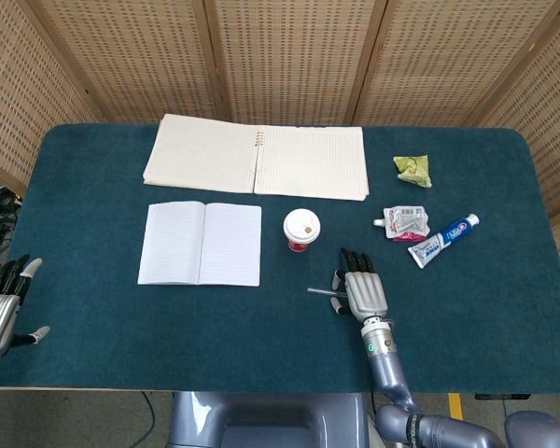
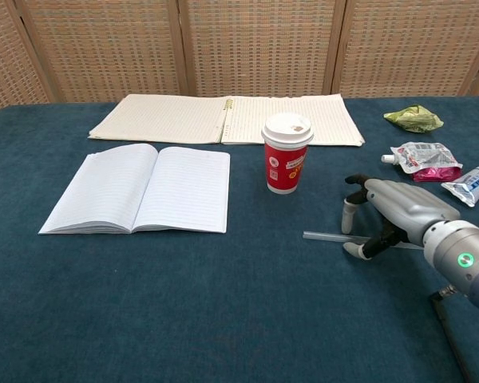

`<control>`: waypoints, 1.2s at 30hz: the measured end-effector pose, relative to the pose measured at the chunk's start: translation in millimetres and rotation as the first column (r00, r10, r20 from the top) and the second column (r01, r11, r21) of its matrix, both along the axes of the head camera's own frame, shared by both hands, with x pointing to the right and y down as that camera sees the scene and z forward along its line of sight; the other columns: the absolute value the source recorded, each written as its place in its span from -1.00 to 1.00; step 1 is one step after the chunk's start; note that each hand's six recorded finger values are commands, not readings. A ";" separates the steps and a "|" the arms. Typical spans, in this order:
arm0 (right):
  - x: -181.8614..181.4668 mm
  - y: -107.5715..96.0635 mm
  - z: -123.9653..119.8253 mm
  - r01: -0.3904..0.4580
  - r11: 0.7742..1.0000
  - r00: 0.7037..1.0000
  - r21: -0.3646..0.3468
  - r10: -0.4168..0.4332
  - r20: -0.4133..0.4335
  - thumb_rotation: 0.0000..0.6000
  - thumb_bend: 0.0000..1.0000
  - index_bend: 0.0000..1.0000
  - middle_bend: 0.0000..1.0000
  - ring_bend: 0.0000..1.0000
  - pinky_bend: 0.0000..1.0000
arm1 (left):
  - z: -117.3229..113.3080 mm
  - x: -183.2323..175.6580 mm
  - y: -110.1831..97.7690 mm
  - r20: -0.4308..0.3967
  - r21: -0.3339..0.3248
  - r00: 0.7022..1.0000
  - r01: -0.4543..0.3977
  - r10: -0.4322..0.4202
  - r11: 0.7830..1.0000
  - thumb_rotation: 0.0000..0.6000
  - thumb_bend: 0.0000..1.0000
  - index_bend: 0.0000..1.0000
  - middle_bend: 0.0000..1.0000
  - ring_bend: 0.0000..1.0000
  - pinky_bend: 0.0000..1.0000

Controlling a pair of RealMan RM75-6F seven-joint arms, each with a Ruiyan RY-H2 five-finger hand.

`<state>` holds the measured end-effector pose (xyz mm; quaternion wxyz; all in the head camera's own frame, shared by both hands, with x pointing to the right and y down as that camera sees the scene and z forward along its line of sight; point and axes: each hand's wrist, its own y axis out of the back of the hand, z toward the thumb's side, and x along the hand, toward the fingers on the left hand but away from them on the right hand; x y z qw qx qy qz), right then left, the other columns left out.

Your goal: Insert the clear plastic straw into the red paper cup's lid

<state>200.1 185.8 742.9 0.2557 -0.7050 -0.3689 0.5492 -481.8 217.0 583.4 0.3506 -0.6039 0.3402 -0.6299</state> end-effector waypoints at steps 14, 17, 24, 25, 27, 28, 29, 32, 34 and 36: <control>-2.3 1.0 -1.4 0.009 1.000 1.000 -0.001 -0.009 0.013 1.00 0.08 0.23 -0.64 -1.00 -1.00 | 0.3 -1.6 0.4 -0.006 -0.003 1.000 0.005 -0.005 1.000 1.00 -0.86 -1.00 -1.00 -1.00 -1.00; -2.1 1.3 -1.5 0.012 1.000 1.000 -0.001 -0.012 0.011 1.00 0.08 0.23 -0.64 -1.00 -1.00 | -0.3 -1.3 0.2 -0.008 0.000 1.000 0.005 -0.005 1.000 1.00 -0.86 -1.00 -1.00 -1.00 -1.00; -1.3 3.4 0.3 0.024 1.000 1.000 -0.013 -0.024 0.000 1.00 0.09 0.23 -0.65 -1.00 -1.00 | -0.8 -0.5 0.5 -0.011 -0.001 1.000 0.002 -0.002 1.000 1.00 -0.86 -1.00 -1.00 -1.00 -1.00; -1.3 3.4 0.2 0.024 1.000 1.000 -0.012 -0.024 0.000 1.00 0.09 0.22 -0.65 -1.00 -1.00 | -0.9 -0.5 0.5 -0.011 -0.001 1.000 0.002 -0.002 1.000 1.00 -0.86 -1.00 -1.00 -1.00 -1.00; -1.5 3.1 -0.7 0.023 1.000 1.000 -0.010 -0.023 0.003 1.00 0.09 0.22 -0.66 -1.00 -1.00 | -0.9 -0.5 0.6 -0.012 -0.001 1.000 0.002 -0.002 1.000 1.00 -0.86 -1.00 -1.00 -1.00 -1.00; -1.8 2.7 -1.4 0.022 1.000 1.000 -0.009 -0.022 0.006 1.00 0.09 0.22 -0.66 -1.00 -1.00 | -0.8 -0.4 0.6 -0.012 -0.002 1.000 0.002 -0.002 1.000 1.00 -0.86 -1.00 -1.00 -1.00 -1.00; -2.2 1.7 -2.8 0.021 1.000 1.000 -0.004 -0.021 0.009 1.00 0.09 0.22 -0.66 -1.00 -1.00 | -0.9 -0.6 0.5 -0.012 -0.001 1.000 0.002 -0.002 1.000 1.00 -0.86 -1.00 -1.00 -1.00 -1.00; -4.2 -3.9 -12.2 0.020 1.000 0.999 0.022 -0.020 0.029 1.00 0.09 0.22 -0.66 -0.99 -1.00 | -1.1 -1.2 0.3 -0.014 -0.001 1.000 0.006 -0.006 1.000 1.00 -0.86 -1.00 -1.00 -1.00 -1.00; -5.8 -9.4 -21.1 0.008 0.999 0.998 0.043 -0.010 0.058 1.00 0.09 0.22 -0.65 -0.99 -1.00 | -1.1 -1.8 0.3 -0.014 -0.001 1.000 0.008 -0.008 1.000 1.00 -0.86 -1.00 -1.00 -1.00 -1.00; -6.4 -17.6 -32.0 -0.024 0.997 0.994 0.068 0.016 0.106 1.00 0.09 0.22 -0.63 -0.99 -1.00 | -0.9 -2.5 0.4 -0.016 -0.002 1.000 0.011 -0.011 1.000 1.00 -0.86 -1.00 -1.00 -1.00 -1.00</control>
